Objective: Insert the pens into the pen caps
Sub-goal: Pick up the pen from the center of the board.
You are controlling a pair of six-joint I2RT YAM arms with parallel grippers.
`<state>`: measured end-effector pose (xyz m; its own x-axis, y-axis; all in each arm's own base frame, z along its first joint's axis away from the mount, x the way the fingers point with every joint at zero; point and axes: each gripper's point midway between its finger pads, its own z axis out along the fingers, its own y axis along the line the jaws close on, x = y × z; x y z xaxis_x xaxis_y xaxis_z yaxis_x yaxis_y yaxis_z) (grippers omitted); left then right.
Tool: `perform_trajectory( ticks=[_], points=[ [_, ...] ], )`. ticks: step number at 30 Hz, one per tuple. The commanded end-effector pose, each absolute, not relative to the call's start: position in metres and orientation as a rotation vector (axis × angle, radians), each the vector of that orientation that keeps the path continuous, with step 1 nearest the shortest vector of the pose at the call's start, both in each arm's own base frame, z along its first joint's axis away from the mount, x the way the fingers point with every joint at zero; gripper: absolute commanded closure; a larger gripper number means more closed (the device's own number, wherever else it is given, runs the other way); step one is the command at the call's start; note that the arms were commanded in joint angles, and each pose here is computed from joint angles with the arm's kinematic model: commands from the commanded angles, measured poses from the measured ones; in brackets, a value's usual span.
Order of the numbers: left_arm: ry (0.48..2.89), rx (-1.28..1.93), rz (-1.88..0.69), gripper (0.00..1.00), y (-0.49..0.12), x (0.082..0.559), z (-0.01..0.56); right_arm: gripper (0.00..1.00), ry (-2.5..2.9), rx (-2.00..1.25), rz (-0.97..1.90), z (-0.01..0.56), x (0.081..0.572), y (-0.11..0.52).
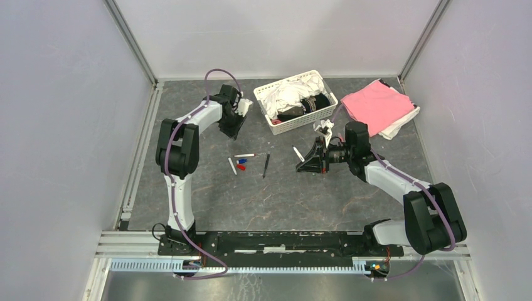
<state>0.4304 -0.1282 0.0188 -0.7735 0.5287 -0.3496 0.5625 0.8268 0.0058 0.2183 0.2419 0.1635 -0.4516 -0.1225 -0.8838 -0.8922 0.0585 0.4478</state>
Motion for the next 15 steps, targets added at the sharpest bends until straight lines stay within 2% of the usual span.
perform_trajectory(
  ticks=[1, 15],
  points=[
    [2.655, 0.838, -0.174, 0.7, -0.132, 0.4355, 0.0198, 1.0, 1.6, -1.067, 1.445, 0.1777, 0.2248, 0.2435],
    [2.659, 0.815, -0.196, 0.75, -0.1342, 0.4322, 0.0212, 1.0, 1.597, -1.068, 1.444, 0.1786, 0.2251, 0.2432]
  ],
)
